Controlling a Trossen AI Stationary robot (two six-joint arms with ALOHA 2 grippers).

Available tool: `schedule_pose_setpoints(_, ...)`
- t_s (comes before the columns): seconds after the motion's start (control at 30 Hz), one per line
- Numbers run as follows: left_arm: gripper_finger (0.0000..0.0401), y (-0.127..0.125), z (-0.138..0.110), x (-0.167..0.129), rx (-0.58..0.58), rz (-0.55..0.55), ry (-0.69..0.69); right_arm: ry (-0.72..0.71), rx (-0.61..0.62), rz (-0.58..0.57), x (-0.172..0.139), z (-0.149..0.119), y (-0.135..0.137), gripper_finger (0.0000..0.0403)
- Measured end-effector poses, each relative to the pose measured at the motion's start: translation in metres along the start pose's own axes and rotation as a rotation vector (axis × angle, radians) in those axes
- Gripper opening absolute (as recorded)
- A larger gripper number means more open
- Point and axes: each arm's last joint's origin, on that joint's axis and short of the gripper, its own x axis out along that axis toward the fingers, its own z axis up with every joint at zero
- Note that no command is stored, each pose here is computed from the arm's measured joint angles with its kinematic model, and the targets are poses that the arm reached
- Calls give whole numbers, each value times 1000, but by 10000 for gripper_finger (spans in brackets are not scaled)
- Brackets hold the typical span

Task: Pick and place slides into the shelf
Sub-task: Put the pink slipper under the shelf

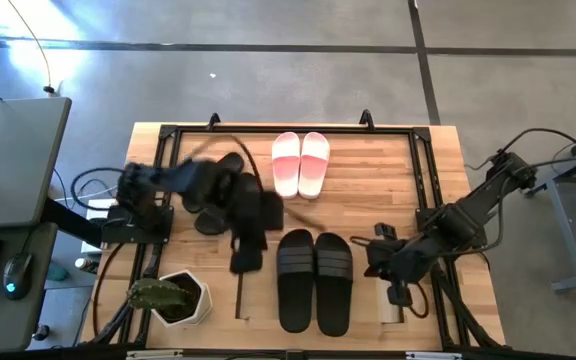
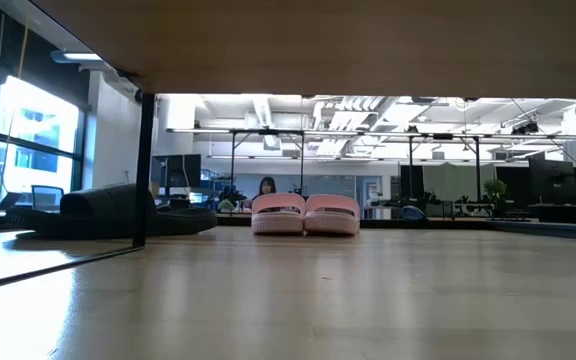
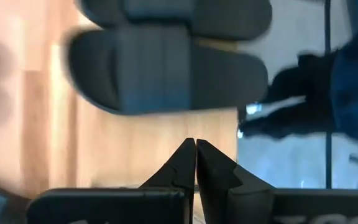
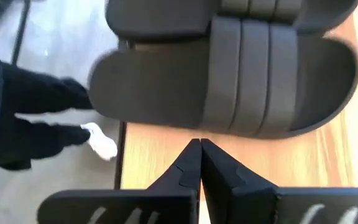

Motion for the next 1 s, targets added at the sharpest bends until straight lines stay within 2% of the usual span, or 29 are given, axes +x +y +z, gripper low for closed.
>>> schedule_pose_setpoints(0.2,3,50,7,-42,-7,46,-154,-81,92,-31,-19,8,-18,0)
schedule_pose_setpoints(0.33,3,101,19,-60,-25,97,-246,-95,165,-78,-28,11,-36,0)
schedule_pose_setpoints(0.4,3,133,21,-68,-57,71,-265,-94,216,-106,-32,12,-45,0)
schedule_pose_setpoints(0.5,3,191,25,-74,-108,-60,-289,-98,283,-139,-36,14,-59,0)
schedule_pose_setpoints(0.6,3,257,23,-71,-201,-194,-318,-108,327,-169,-39,18,-71,0)
schedule_pose_setpoints(0.7,3,322,14,-64,-342,-261,-338,-111,376,-185,-40,23,-86,0)
schedule_pose_setpoints(0.8,3,375,4,-44,-482,-333,-324,-105,429,-178,-41,28,-101,0)
schedule_pose_setpoints(0.9,3,407,-4,-25,-621,-423,-299,-99,478,-162,-42,31,-113,0)
schedule_pose_setpoints(1.0,3,424,-9,-10,-697,-445,-265,-90,502,-140,-44,33,-122,0)
